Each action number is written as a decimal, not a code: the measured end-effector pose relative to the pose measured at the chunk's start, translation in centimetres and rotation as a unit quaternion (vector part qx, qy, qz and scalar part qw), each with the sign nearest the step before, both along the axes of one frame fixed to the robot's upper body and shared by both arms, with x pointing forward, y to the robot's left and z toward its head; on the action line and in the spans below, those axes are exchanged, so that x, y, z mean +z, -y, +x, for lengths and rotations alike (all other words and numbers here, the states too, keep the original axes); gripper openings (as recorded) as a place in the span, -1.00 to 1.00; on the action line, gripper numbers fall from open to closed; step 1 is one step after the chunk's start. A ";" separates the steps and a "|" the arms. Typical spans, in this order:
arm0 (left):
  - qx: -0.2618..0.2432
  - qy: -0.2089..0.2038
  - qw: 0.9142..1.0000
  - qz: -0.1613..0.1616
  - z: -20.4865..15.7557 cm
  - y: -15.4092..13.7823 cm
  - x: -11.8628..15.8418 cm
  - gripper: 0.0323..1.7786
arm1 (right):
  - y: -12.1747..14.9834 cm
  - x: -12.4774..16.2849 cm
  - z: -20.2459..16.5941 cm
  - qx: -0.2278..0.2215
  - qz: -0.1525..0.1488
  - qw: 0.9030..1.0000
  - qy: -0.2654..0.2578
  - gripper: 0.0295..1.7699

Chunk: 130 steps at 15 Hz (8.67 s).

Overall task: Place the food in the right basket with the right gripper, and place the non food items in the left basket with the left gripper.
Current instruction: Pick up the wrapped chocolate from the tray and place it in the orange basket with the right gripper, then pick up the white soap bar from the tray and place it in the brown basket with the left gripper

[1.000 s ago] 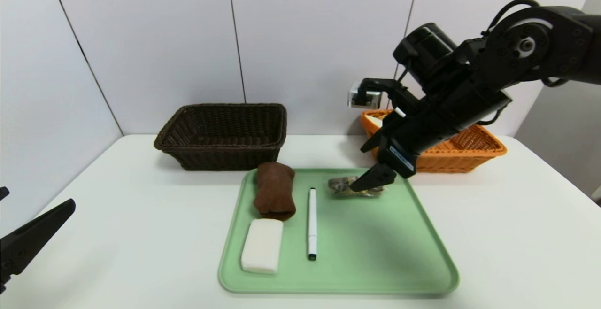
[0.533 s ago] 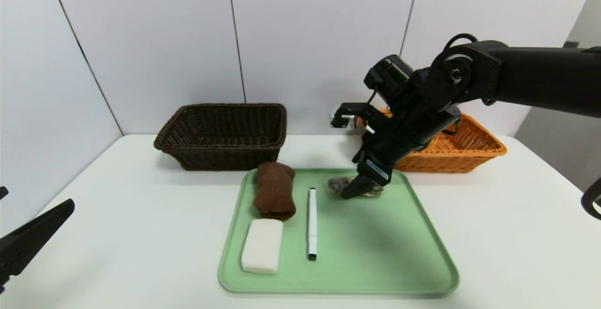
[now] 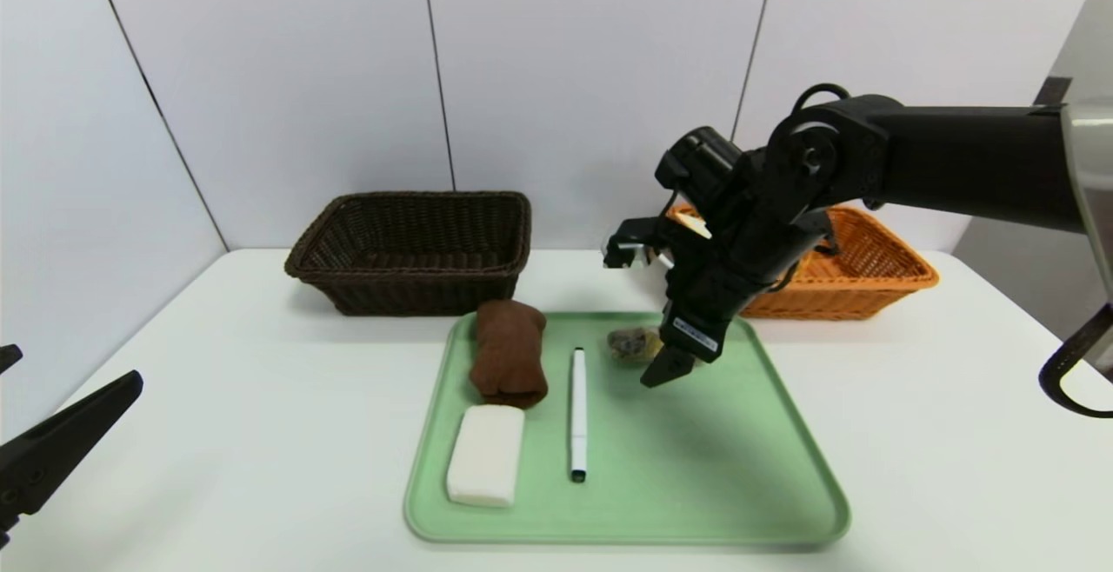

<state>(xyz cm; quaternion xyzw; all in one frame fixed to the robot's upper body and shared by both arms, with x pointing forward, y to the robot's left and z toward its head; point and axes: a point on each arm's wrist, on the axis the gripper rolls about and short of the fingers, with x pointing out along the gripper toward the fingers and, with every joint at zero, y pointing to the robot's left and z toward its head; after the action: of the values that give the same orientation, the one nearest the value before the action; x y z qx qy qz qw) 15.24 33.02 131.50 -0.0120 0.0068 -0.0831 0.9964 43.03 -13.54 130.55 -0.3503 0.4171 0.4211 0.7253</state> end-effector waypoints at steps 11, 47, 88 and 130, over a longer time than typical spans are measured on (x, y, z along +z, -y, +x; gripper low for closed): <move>0.001 -0.012 1.000 -0.002 0.2 0.0 -0.5 0.90 | -1.2 -3.2 1.4 0.006 -0.014 1.000 -0.021 0.92; -0.018 -0.014 1.000 -0.004 0.2 0.1 -0.5 0.90 | -1.4 -4.6 3.5 -0.006 0.001 1.000 0.018 0.45; -0.018 -0.024 1.000 -0.002 0.7 0.1 -0.8 0.90 | 19.9 4.9 8.6 -0.393 0.133 0.879 0.234 -0.84; -0.027 -0.006 1.000 -0.007 0.7 0.2 0.4 0.90 | 20.5 7.2 -18.5 -0.461 0.209 0.820 0.266 0.88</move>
<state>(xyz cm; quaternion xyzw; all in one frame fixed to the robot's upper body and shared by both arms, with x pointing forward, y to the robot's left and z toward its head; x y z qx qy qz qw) 15.90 32.84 131.91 -0.0195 0.0125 -0.1103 0.9936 24.55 -34.08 137.80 -0.0549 0.2228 0.0052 0.9733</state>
